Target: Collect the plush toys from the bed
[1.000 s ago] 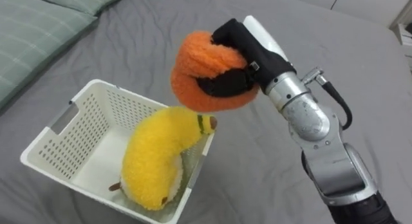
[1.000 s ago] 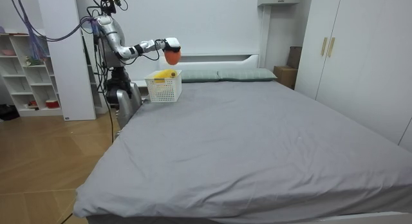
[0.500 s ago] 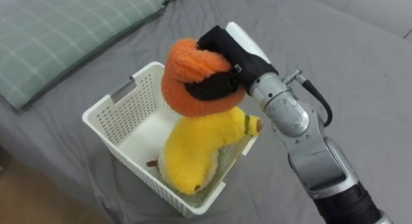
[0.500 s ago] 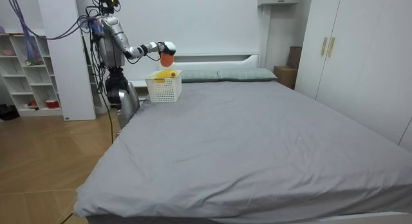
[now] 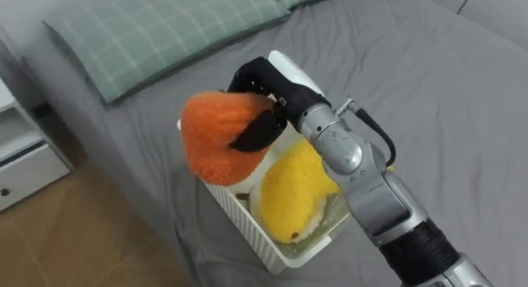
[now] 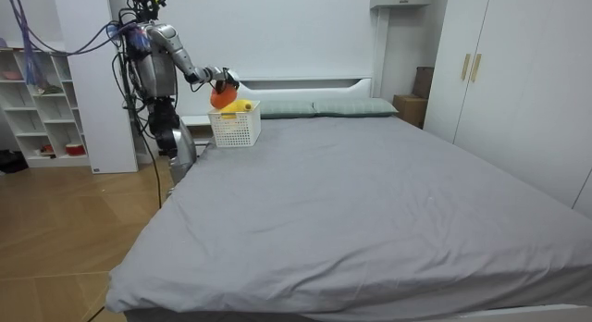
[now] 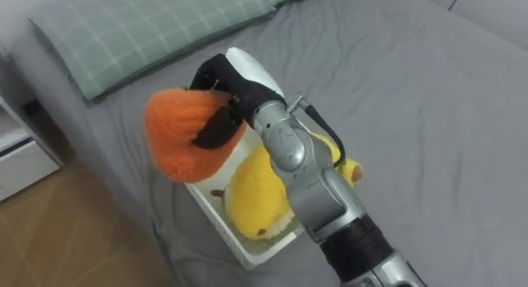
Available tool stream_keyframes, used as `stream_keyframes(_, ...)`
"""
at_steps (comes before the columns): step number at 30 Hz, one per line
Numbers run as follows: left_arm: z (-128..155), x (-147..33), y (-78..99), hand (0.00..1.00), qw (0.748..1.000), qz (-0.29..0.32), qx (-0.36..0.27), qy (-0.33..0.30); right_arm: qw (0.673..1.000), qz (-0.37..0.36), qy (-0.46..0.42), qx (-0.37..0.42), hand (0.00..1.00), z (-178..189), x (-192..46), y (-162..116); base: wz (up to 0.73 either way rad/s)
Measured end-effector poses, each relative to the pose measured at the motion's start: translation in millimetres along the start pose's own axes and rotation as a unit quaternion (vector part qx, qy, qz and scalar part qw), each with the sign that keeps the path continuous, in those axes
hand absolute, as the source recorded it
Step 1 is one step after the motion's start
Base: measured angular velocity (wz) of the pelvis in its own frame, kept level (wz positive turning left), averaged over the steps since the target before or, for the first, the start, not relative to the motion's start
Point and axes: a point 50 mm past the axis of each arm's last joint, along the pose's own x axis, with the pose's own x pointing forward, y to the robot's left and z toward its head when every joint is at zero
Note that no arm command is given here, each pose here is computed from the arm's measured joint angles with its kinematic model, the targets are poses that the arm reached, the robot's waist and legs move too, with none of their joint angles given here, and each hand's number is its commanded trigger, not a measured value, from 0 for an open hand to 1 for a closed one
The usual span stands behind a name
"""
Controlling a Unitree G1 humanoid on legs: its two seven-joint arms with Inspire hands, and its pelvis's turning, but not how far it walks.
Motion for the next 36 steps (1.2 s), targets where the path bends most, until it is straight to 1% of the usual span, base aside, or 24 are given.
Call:
stream_keyframes(3, -5, -0.1, 3.3, 0.00, 1.000, 0.008, 0.002, 0.008, 1.000, -0.007, 0.009, -0.001, 0.00, -4, 0, 0, 0.09)
stream_keyframes(7, -7, -0.3, 3.1, 0.00, 1.000, 0.009, 0.003, 0.012, 0.999, -0.017, 0.027, -0.005, 0.00, -14, 1, 0, 0.09)
stream_keyframes(12, -10, -0.7, 4.3, 0.00, 1.000, 0.014, 0.007, 0.015, 0.999, -0.011, 0.052, -0.007, 0.00, -26, 1, 4, 0.02)
stream_keyframes(16, -9, -0.7, 5.0, 0.00, 1.000, 0.015, 0.002, 0.012, 0.998, -0.014, 0.063, -0.018, 0.00, -33, -1, -1, 0.00)
stream_keyframes(24, 3, -0.3, 1.3, 0.00, 1.000, 0.010, -0.001, -0.006, 0.998, -0.016, 0.064, -0.026, 0.00, -36, -3, -4, -0.03)
stream_keyframes(36, 0, -0.6, -1.3, 0.00, 1.000, 0.006, -0.001, -0.002, 0.998, -0.016, 0.057, -0.030, 0.00, -36, -4, -5, -0.03)
